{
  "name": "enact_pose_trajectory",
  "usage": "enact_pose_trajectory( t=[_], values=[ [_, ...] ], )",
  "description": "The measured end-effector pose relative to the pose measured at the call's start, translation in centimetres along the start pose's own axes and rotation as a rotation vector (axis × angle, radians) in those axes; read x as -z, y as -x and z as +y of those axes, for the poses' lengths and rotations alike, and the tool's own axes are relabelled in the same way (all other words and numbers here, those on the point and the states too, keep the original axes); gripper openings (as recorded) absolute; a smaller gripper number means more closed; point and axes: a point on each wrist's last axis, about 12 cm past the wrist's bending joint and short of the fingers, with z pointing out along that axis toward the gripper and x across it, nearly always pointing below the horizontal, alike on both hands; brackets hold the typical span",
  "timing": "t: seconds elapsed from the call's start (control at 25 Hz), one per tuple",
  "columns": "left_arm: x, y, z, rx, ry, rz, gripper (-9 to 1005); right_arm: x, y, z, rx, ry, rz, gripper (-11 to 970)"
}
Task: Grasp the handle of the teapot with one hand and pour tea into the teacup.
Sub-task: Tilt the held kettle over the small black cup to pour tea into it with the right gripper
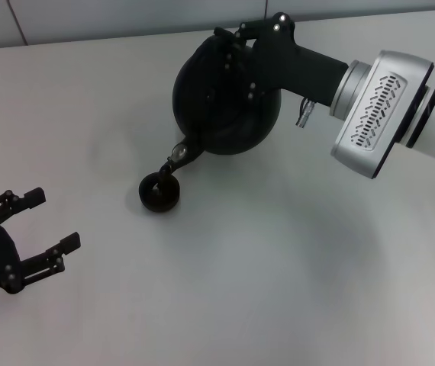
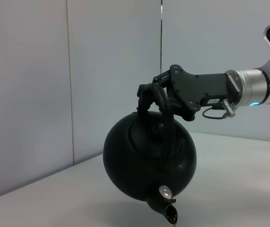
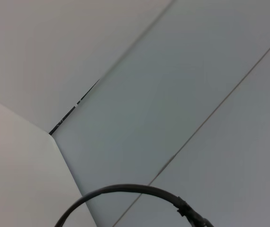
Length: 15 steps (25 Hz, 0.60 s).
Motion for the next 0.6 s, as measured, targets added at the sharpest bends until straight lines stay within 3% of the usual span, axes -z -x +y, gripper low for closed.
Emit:
enact_pose_trajectory(
  t=[0.16, 0.6],
  values=[
    [0.0, 0.0, 0.0, 0.001, 0.0, 0.0, 859, 0.2, 0.1, 0.0, -0.065, -0.014, -0.014, 82],
    [0.0, 0.1, 0.0, -0.004, -0.003, -0.003, 859, 1.5, -0.2, -0.4, -0.372, -0.102, -0.036, 82]
  ],
)
